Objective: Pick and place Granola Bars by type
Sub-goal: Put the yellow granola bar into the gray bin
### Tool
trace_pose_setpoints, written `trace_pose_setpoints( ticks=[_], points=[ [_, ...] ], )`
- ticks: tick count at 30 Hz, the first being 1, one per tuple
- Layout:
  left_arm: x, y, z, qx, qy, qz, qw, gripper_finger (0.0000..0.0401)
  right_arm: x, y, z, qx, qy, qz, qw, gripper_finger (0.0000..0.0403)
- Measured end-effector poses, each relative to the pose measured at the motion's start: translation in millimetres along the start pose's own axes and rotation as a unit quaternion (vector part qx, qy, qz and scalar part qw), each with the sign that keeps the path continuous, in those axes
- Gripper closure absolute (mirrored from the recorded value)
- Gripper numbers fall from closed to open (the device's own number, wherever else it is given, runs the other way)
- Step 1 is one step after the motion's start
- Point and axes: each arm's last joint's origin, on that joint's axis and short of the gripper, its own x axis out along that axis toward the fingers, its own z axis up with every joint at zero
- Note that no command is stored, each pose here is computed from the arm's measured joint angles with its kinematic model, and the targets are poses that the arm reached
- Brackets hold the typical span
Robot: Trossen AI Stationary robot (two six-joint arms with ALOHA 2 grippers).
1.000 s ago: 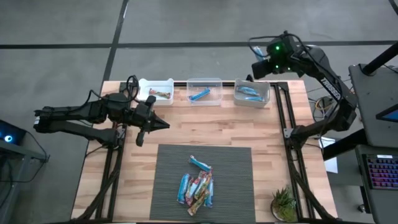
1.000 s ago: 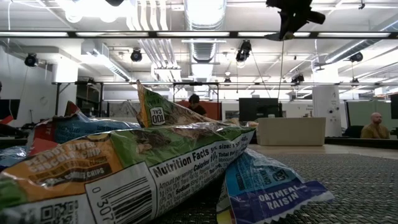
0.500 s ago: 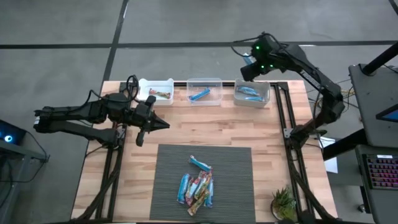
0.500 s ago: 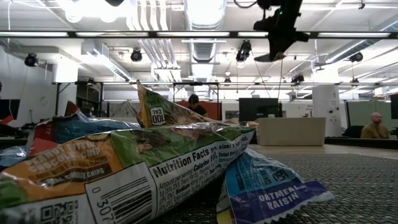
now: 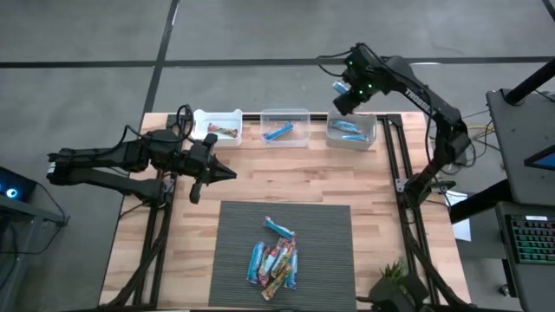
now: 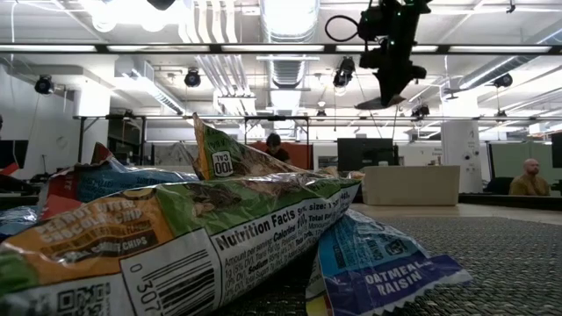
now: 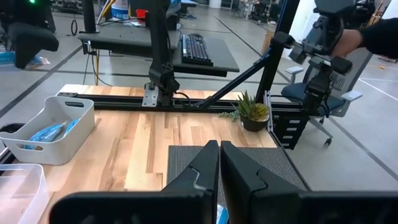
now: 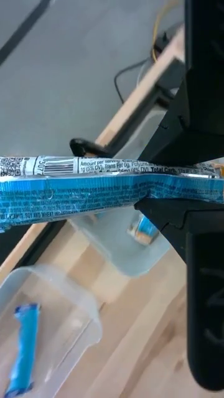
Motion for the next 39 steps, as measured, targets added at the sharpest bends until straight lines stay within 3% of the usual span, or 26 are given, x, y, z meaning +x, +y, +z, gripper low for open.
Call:
trace_pose_setpoints(
  ticks=[9,15,20,25,33,39],
  points=[
    [0.0,0.0,0.0,-0.001,0.0,0.0,1.0,0.0401,1.8,-9.0,-0.9,-0.15,0.008,0.028,0.988,0.0335],
    [0.0,0.0,0.0,-0.001,0.0,0.0,1.0,0.0401,0.6,-9.4,-7.1,-0.283,0.033,0.036,0.958,0.0335],
    [0.0,0.0,0.1,-0.001,0.0,0.0,1.0,0.0401,0.2,-9.1,-10.9,-0.35,0.042,0.068,0.933,0.0335],
    [0.0,0.1,0.0,-0.001,0.0,0.0,1.0,0.0401,0.3,-8.5,-10.8,-0.382,0.031,0.091,0.919,0.0335],
    [0.0,0.0,0.0,-0.001,0.0,0.0,1.0,0.0401,13.2,-16.1,-4.5,-0.362,0.016,0.116,0.925,0.0335],
    [0.0,0.0,0.0,-0.001,0.0,0.0,1.0,0.0401,34.3,-17.3,-6.9,-0.358,0.044,0.136,0.923,0.0335]
  ],
)
